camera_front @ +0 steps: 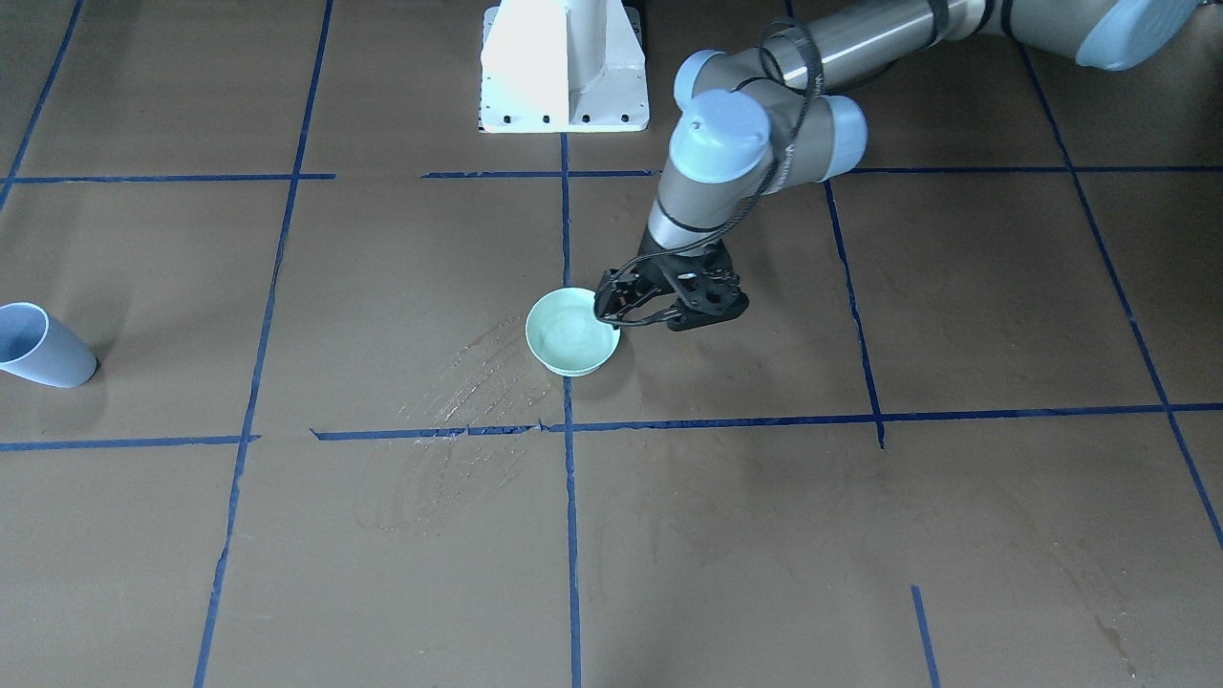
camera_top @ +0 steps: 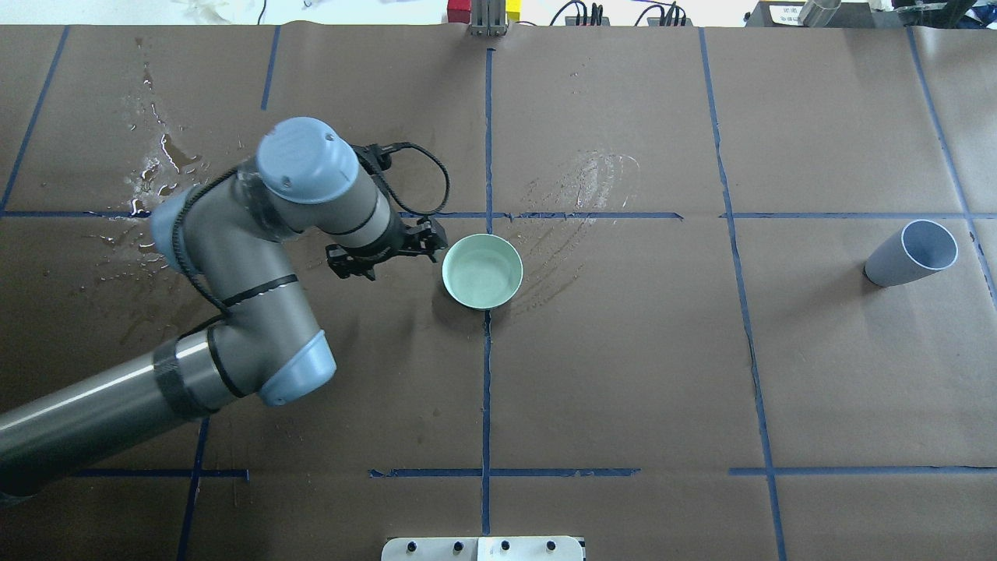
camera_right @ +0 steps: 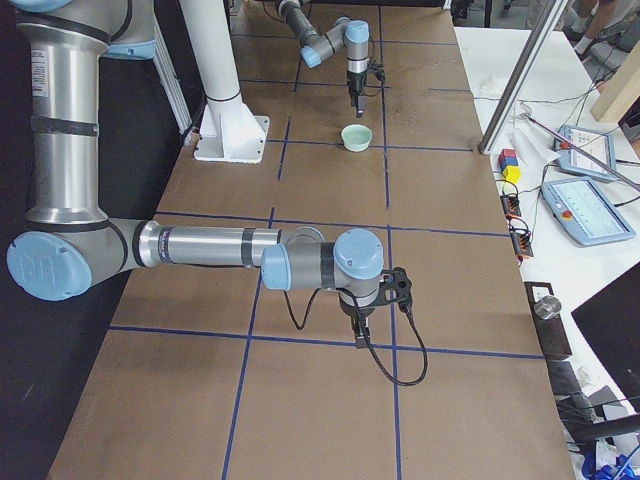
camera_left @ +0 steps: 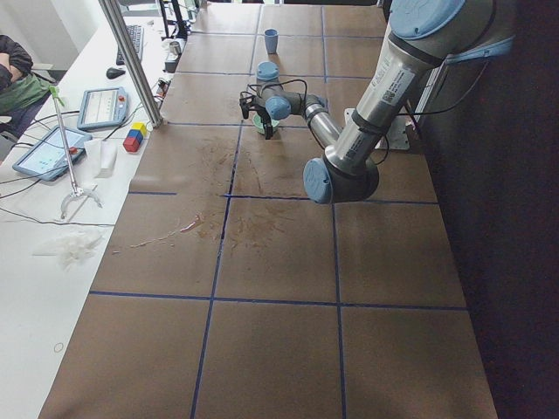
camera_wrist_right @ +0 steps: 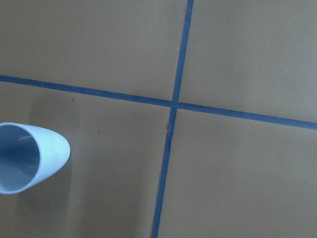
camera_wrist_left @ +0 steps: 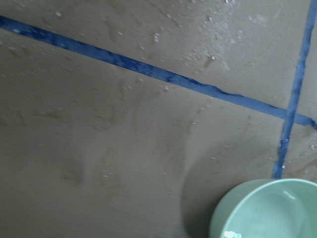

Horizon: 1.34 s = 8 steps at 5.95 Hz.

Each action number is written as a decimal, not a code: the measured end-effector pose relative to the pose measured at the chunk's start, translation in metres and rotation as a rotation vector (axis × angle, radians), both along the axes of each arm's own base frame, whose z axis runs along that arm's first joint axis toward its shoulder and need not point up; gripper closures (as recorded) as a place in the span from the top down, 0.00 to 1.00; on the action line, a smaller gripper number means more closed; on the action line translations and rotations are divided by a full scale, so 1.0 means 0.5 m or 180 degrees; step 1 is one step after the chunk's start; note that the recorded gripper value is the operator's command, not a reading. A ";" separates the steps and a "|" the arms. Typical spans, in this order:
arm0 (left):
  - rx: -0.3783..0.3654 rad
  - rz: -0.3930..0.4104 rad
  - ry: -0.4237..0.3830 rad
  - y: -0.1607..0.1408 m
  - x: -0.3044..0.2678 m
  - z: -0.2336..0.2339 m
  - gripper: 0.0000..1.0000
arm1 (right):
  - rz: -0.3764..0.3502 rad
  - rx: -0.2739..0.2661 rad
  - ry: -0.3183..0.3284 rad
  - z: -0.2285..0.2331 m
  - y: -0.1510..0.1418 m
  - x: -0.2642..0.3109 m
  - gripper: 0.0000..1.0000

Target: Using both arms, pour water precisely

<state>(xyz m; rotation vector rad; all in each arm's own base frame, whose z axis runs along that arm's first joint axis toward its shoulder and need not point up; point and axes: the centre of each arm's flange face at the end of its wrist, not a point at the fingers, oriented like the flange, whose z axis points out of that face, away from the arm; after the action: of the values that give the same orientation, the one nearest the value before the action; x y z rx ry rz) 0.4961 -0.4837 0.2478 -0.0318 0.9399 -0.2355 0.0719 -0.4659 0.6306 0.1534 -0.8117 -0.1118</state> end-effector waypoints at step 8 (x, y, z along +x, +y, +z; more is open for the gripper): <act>0.0447 0.0418 -0.0399 -0.017 -0.295 0.107 1.00 | 0.0340 0.0000 -0.0093 -0.367 0.089 -0.282 0.99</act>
<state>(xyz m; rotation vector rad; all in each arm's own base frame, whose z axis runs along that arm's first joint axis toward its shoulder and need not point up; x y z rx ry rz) 0.3488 -0.4921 0.3013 0.0502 0.8240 -0.0489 -0.0690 -0.4216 0.4471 0.1985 -0.8310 -0.0089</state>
